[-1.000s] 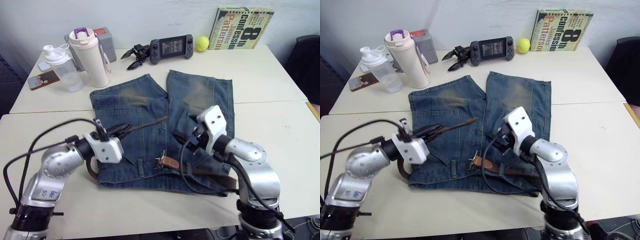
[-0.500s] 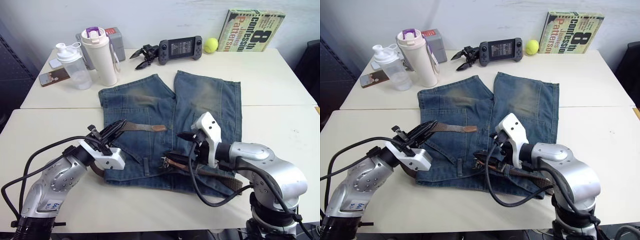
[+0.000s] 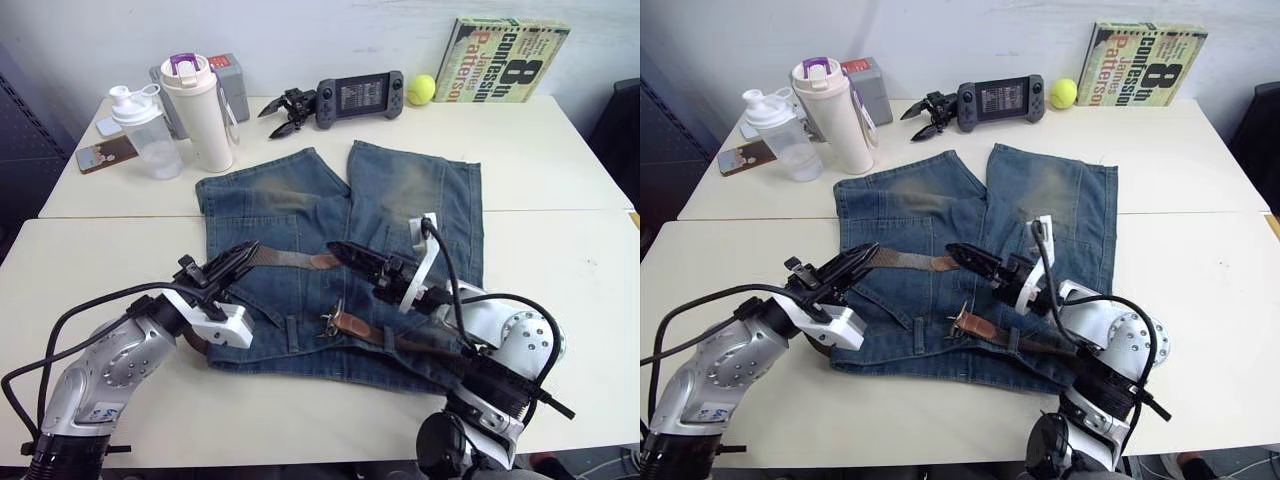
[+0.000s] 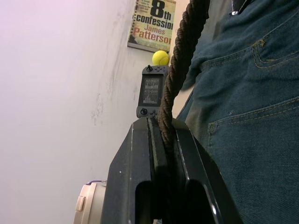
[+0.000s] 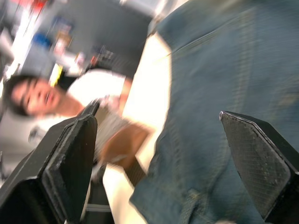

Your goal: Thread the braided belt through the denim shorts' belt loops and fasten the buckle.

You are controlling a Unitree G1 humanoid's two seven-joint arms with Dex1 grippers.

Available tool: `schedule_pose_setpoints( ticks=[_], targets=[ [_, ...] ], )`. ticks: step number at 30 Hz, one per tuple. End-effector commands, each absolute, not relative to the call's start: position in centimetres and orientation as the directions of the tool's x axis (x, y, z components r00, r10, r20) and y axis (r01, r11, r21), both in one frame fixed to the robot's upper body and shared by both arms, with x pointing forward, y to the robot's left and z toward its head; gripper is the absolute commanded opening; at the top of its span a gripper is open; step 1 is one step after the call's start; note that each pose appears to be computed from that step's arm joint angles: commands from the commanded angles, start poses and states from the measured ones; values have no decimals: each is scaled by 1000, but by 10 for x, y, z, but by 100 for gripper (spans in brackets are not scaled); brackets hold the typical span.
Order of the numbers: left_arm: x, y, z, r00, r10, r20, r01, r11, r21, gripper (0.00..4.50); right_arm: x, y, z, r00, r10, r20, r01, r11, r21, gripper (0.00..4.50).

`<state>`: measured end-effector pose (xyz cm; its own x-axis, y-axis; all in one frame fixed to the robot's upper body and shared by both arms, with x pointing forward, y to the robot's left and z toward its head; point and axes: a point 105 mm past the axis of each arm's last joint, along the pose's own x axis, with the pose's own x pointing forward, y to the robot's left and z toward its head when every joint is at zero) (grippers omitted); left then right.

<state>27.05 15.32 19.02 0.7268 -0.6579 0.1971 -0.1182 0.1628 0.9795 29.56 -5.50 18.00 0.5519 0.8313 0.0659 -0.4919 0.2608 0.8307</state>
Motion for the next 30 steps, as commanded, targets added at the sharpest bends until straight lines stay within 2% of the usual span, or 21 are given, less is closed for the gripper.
schedule_pose_setpoints(
  ticks=[1, 3, 6, 13, 22, 25, 27, 28, 30],
  targets=[
    [266, 150, 197, 707, -671, 222, -155, 159, 975, 0, 282, -40, 208, 523, 837, 161, -455, 115, 883, 448],
    [267, 152, 196, 714, -665, 220, -158, 153, 976, 0, 277, -39, 208, 531, 837, 133, -412, 118, 904, 448],
    [267, 151, 196, 712, -668, 216, -161, 144, 976, 0, 273, -35, 210, 545, 830, 118, -394, 129, 910, 361],
    [269, 150, 196, 708, -674, 210, -170, 126, 977, 0, 269, -32, 204, 563, 821, 94, -361, 143, 921, 7],
    [271, 153, 194, 714, -670, 203, -166, 120, 979, 0, 268, -28, 210, 563, 818, 117, -371, 123, 921, 3],
    [273, 155, 189, 732, -658, 176, -107, 144, 984, 0, 269, -27, 216, 570, 810, 135, -373, 109, 921, 3],
    [274, 156, 185, 743, -651, 155, -62, 165, 984, 90, 269, -27, 218, 575, 806, 142, -371, 102, 923, 0],
    [274, 157, 184, 749, -644, 152, -38, 188, 981, 112, 270, -27, 218, 578, 804, 142, -369, 102, 924, 0],
    [274, 159, 182, 754, -643, 136, -2, 205, 979, 195, 272, -28, 219, 587, 797, 144, -362, 99, 927, 0]
  ],
)
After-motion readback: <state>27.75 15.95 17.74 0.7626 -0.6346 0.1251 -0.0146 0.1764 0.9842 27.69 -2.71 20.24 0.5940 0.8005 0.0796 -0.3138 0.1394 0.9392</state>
